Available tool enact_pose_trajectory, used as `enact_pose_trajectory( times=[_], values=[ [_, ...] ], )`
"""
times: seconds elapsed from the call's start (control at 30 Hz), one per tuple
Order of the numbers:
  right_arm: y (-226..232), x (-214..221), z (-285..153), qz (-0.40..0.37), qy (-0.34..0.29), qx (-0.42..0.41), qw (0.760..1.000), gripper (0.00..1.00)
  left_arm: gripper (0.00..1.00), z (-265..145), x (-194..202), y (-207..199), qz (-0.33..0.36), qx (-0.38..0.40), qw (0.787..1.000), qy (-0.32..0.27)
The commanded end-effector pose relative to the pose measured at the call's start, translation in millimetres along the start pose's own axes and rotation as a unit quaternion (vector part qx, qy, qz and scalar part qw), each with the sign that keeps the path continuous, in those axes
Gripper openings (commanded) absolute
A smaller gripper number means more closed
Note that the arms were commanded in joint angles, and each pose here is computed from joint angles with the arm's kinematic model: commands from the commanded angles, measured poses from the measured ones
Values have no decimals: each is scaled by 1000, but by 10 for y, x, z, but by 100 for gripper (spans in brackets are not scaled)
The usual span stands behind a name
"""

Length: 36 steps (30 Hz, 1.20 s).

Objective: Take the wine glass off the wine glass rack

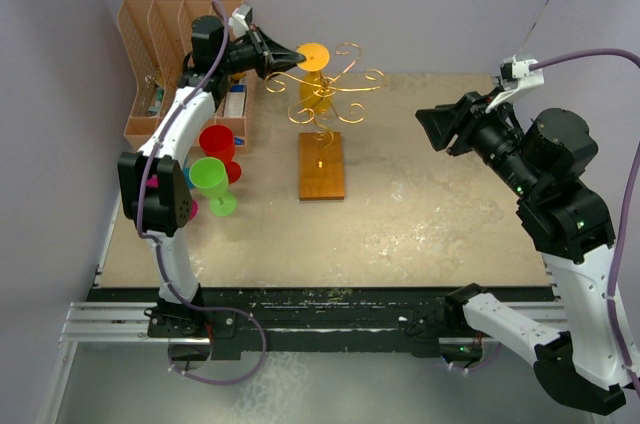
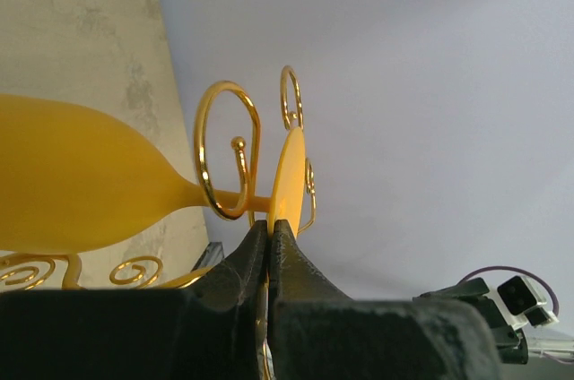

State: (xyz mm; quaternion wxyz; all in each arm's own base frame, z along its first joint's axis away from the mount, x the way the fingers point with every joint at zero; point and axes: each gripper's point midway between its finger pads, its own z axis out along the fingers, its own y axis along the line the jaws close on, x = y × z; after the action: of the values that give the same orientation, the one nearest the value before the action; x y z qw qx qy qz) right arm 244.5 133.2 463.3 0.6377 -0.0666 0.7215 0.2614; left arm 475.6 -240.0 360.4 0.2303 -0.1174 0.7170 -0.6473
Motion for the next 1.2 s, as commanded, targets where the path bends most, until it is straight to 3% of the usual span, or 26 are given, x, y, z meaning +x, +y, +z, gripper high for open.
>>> enact_pose_trajectory(
  times=[0.0, 0.47, 0.77, 1.0, 1.17],
  values=[
    [25, -123, -10, -7, -27, -5, 1000, 46, 0, -389, -12, -346, 66, 29, 997, -34],
    [42, -76, 72, -4, -17, -12, 1000, 46, 0, -1002, -272, -241, 78, -6, 992, -95],
    [22, -65, 22, -13, -14, -7, 1000, 46, 0, -1267, -211, -749, 160, -14, 978, -133],
    [73, -58, -5, -14, -11, -21, 1000, 46, 0, -1514, 167, -1296, 232, 26, 961, -146],
    [220, -47, -42, -22, -7, -64, 998, 46, 0, -1736, 843, -1765, 274, 133, 949, -85]
  ],
)
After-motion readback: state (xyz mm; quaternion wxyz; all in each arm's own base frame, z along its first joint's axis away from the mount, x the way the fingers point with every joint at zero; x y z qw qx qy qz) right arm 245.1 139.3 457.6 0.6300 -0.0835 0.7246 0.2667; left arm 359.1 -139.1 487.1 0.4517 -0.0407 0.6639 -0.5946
